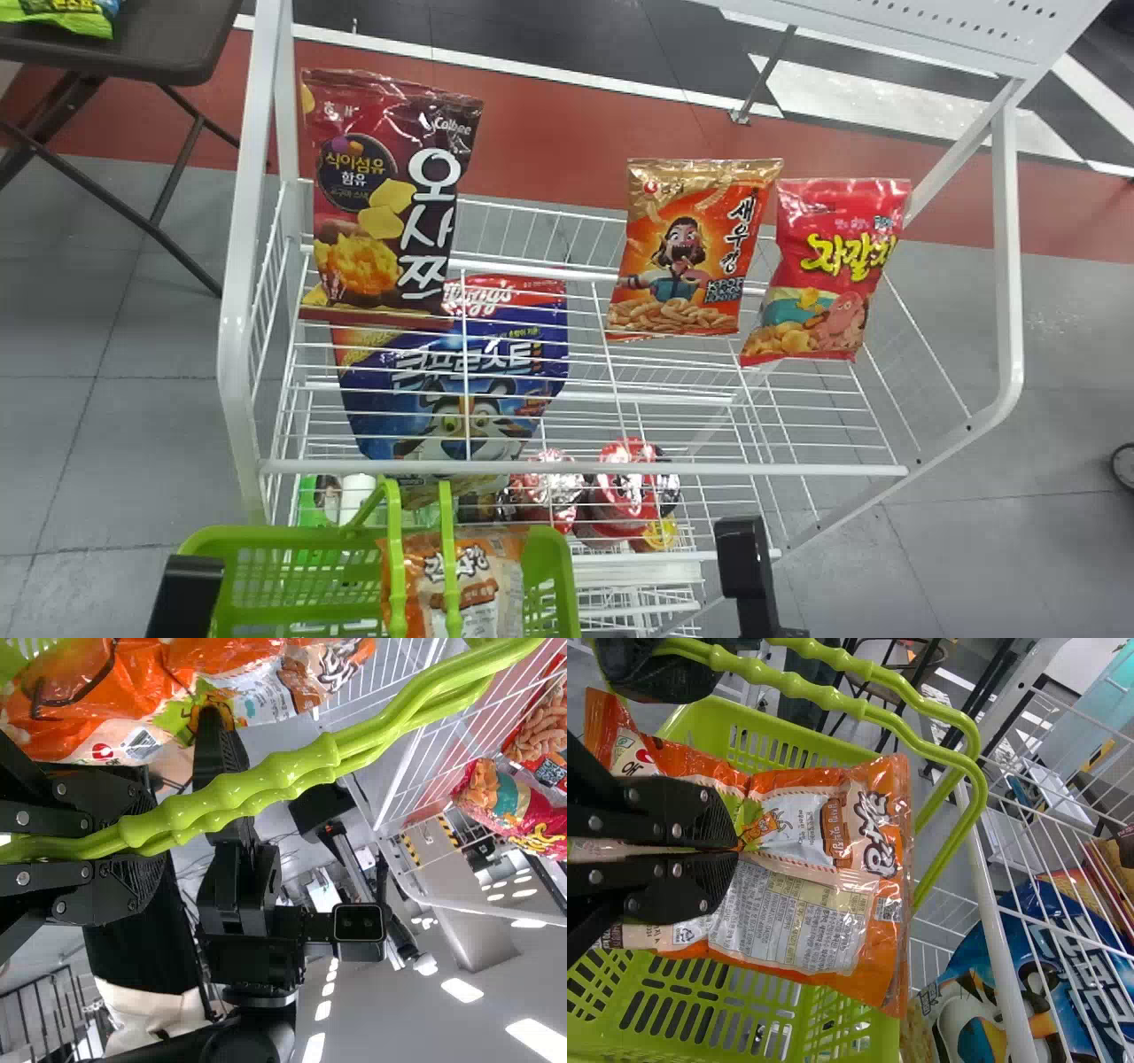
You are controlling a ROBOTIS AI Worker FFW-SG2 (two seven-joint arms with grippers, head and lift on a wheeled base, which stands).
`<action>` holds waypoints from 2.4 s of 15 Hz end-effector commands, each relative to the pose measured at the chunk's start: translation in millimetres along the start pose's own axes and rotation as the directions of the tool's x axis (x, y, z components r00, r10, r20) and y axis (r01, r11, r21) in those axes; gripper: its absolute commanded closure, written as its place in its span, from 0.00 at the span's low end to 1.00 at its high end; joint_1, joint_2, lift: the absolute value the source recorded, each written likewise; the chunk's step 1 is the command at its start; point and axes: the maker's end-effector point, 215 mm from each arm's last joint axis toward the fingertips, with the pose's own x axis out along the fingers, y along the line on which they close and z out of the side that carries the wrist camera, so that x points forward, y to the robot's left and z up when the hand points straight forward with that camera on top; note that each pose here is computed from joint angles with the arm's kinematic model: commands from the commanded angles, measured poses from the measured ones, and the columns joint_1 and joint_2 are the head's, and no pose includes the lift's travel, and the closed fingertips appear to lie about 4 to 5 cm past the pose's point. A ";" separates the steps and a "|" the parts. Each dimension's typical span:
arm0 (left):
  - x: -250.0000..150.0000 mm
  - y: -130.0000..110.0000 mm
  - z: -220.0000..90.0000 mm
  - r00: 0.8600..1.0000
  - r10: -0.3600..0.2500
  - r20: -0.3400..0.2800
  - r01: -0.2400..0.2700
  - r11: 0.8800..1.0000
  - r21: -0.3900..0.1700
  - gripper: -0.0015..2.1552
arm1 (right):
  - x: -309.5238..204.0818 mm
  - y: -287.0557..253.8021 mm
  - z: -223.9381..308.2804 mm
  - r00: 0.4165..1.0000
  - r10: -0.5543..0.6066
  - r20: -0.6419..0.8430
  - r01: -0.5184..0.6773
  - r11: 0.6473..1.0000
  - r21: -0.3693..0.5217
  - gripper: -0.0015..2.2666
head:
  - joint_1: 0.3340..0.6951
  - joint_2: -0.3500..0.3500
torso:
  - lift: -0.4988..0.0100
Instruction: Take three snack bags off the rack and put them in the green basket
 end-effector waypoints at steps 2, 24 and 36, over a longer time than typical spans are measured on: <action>-0.1 0.1 -0.4 1.000 0.001 0.000 -0.001 1.000 0.000 0.59 | -6.8 -19.1 3.4 0.998 -0.058 0.010 0.058 0.998 -0.013 0.01 | 1.00 0.00 | 0.93; 9.6 2.8 -7.7 0.999 0.017 -0.043 -0.016 1.000 0.003 0.59 | -107.7 -176.9 355.1 0.386 -0.380 0.840 0.743 0.668 -0.039 0.03 | 1.00 0.00 | 0.93; 10.6 11.1 -5.2 0.998 0.037 -0.048 -0.037 0.999 0.001 0.59 | -83.4 -161.5 358.8 0.537 -0.297 0.790 0.653 0.739 -0.166 0.97 | 1.00 0.00 | 0.93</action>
